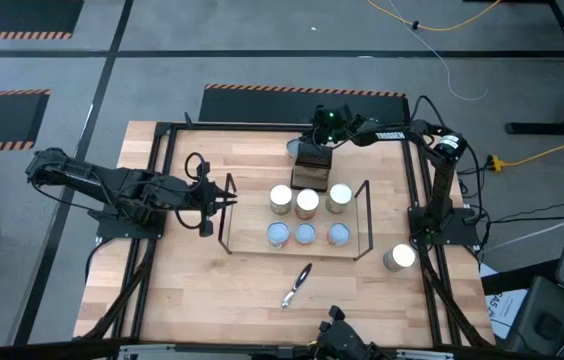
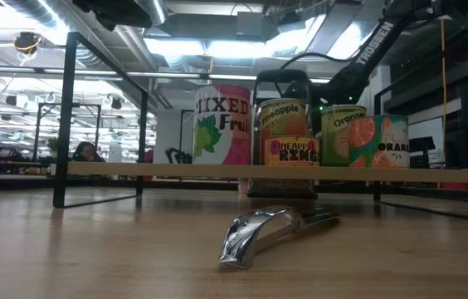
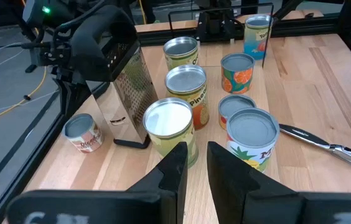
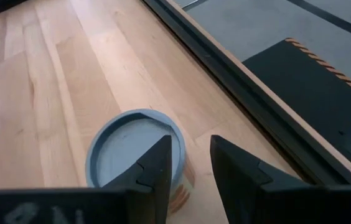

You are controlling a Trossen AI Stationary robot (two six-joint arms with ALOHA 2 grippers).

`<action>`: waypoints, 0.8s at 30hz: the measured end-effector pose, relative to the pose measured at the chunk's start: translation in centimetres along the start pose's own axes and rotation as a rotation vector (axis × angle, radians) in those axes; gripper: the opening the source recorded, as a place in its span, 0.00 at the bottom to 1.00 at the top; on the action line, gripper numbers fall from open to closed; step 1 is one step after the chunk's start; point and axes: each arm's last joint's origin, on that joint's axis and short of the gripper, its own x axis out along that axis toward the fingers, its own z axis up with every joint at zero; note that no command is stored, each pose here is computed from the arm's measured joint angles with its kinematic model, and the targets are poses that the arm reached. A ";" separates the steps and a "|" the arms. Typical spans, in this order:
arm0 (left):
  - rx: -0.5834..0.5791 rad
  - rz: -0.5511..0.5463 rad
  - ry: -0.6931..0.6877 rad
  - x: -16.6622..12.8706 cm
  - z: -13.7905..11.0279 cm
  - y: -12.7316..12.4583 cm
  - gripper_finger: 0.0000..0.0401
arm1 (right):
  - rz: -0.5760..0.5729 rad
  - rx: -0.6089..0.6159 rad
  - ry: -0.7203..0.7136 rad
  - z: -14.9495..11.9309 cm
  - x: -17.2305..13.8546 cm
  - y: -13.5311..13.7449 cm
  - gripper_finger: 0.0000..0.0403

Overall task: Pick and place cans onto a shelf
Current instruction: Put the canned diced tomatoes on the shelf

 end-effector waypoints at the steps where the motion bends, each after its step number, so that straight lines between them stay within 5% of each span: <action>1: -0.001 0.000 0.000 0.0 0.0 0.0 0.14 | 0.004 0.006 0.003 -0.1 0.1 0.0 0.29; 24: -0.004 0.000 0.000 0.0 0.0 0.0 0.14 | 0.056 -0.011 -0.006 -0.2 0.3 0.0 0.29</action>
